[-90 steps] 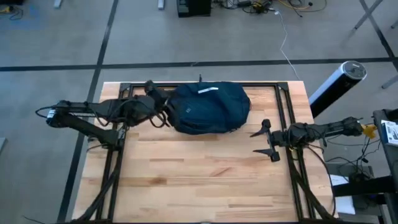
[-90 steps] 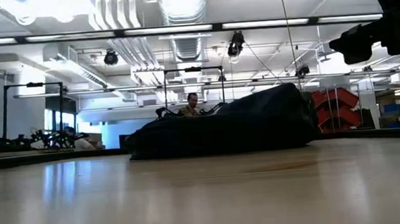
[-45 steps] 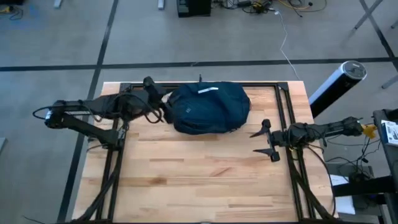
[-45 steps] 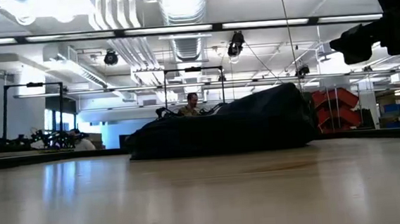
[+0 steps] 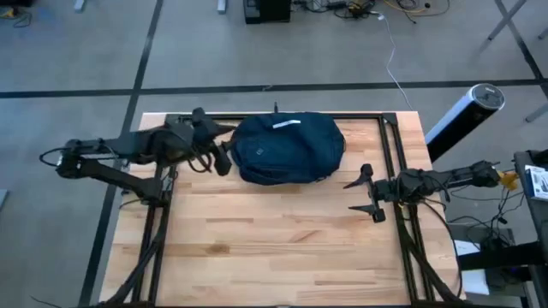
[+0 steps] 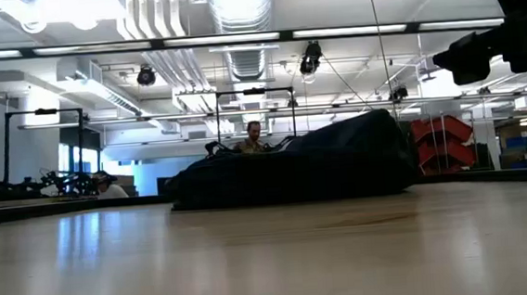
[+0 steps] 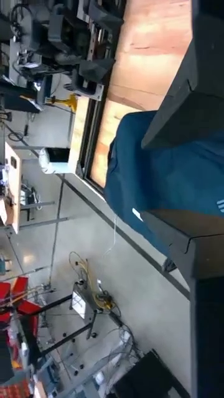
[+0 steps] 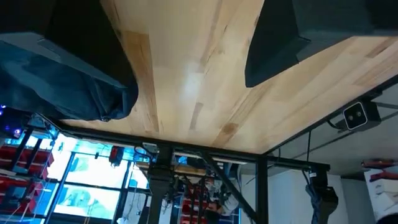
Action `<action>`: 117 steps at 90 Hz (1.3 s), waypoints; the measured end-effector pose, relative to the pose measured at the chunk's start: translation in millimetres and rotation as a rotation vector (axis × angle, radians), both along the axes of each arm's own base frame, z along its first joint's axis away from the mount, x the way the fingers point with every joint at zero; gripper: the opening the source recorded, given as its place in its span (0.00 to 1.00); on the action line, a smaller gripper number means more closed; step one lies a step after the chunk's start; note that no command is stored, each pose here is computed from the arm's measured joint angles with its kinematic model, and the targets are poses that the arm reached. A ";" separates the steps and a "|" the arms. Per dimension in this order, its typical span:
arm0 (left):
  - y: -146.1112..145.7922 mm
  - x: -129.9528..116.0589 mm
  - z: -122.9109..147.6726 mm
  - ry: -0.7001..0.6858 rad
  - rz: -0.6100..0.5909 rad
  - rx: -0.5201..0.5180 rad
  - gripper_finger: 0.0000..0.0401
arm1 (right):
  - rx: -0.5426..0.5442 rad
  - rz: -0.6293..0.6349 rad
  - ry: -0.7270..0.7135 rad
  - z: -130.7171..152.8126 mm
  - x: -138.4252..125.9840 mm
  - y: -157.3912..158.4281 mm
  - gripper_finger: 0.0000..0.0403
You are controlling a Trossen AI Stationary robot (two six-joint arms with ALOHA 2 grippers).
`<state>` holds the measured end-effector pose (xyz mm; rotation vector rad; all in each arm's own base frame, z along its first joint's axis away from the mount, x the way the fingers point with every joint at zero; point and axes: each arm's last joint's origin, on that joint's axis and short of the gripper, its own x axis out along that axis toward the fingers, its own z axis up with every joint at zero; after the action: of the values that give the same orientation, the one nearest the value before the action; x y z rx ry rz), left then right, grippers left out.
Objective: Unpack backpack
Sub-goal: Open the blue backpack
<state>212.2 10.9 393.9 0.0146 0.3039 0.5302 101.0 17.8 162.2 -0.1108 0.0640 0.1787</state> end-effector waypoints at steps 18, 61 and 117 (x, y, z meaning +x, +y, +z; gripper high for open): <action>-2.1 20.2 -26.5 -0.041 -0.111 0.090 0.39 | 0.000 0.000 0.000 0.0 0.0 0.0 0.76; 17.9 20.5 -8.2 -0.241 -0.025 0.224 0.39 | 0.000 0.000 0.000 0.0 0.0 0.0 0.71; 31.3 37.0 -125.4 -0.112 0.008 0.150 0.39 | 0.000 0.000 0.000 0.0 0.0 0.0 0.75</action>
<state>249.2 42.2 268.5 0.1285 0.1550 0.5589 101.0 17.8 162.2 -0.1107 0.0638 0.1787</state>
